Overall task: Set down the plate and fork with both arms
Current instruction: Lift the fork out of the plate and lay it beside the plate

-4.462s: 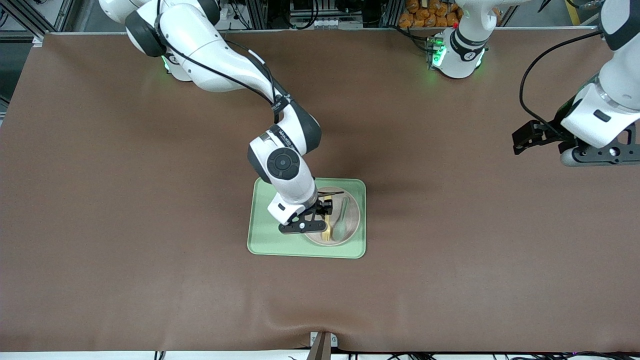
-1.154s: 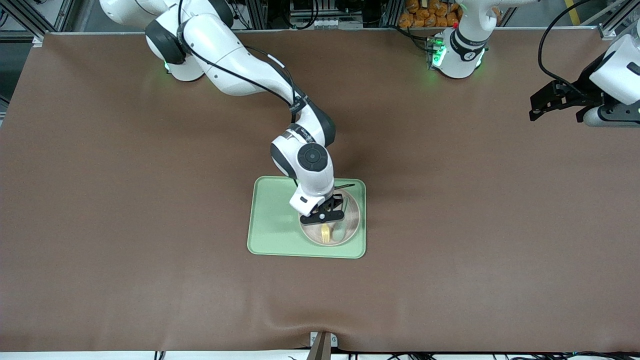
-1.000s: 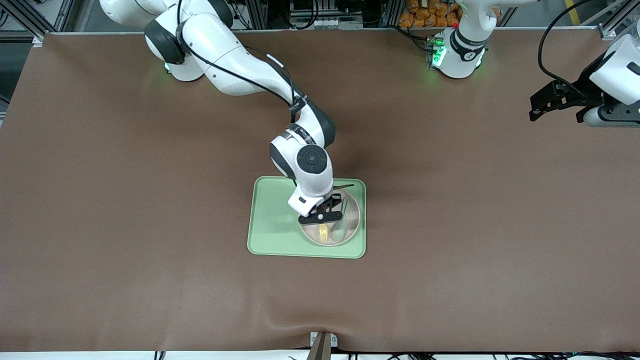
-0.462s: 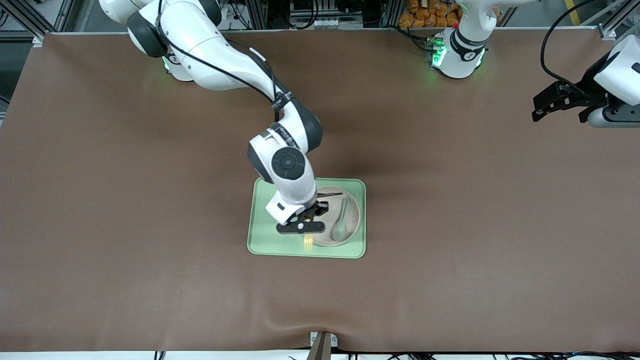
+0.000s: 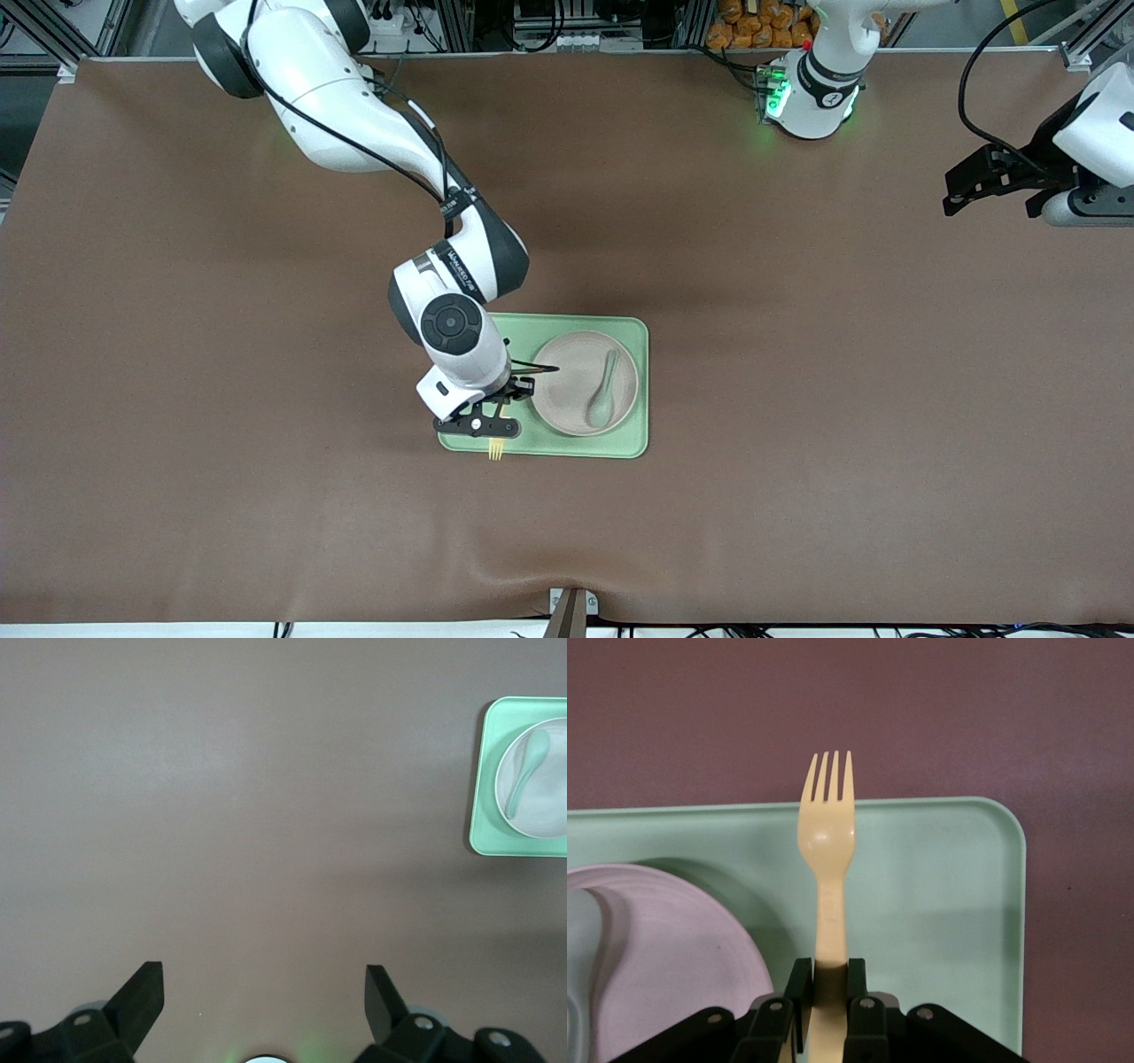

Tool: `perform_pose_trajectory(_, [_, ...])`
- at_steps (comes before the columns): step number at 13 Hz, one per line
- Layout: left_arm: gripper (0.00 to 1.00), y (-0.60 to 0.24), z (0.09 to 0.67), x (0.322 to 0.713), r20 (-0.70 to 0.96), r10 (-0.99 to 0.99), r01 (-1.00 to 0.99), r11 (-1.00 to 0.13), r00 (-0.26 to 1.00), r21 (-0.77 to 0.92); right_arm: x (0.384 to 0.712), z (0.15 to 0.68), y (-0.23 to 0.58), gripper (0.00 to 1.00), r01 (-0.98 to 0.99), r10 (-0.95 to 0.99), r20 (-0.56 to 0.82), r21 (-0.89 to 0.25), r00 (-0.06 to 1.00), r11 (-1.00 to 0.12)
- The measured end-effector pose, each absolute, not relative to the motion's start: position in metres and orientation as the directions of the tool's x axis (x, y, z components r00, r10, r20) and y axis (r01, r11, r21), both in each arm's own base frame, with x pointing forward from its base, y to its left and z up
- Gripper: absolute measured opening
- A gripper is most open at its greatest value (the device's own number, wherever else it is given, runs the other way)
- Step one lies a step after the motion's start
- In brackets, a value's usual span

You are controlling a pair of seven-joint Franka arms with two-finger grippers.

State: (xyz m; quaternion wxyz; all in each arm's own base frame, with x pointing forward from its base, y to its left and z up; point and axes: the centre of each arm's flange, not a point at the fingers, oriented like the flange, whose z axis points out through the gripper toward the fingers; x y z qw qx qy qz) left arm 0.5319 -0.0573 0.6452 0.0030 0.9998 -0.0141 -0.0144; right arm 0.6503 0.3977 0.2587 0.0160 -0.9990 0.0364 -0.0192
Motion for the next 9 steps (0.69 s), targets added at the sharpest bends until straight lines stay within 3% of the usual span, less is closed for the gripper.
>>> perform_pose_trajectory(5, [1.00, -0.055, 0.645, 0.532, -0.030, -0.024, -0.024, -1.000, 0.999, 0.006, 0.611, 0.212, 0.373, 0.20, -0.076, -0.079, 0.064, -0.053, 0.995, -0.996])
perform_pose_trajectory(9, [1.00, -0.047, 0.644, 0.533, -0.032, -0.009, -0.009, -1.000, 0.999, 0.006, 0.600, 0.206, 0.367, 0.20, -0.076, -0.079, 0.063, -0.054, 0.995, -0.996])
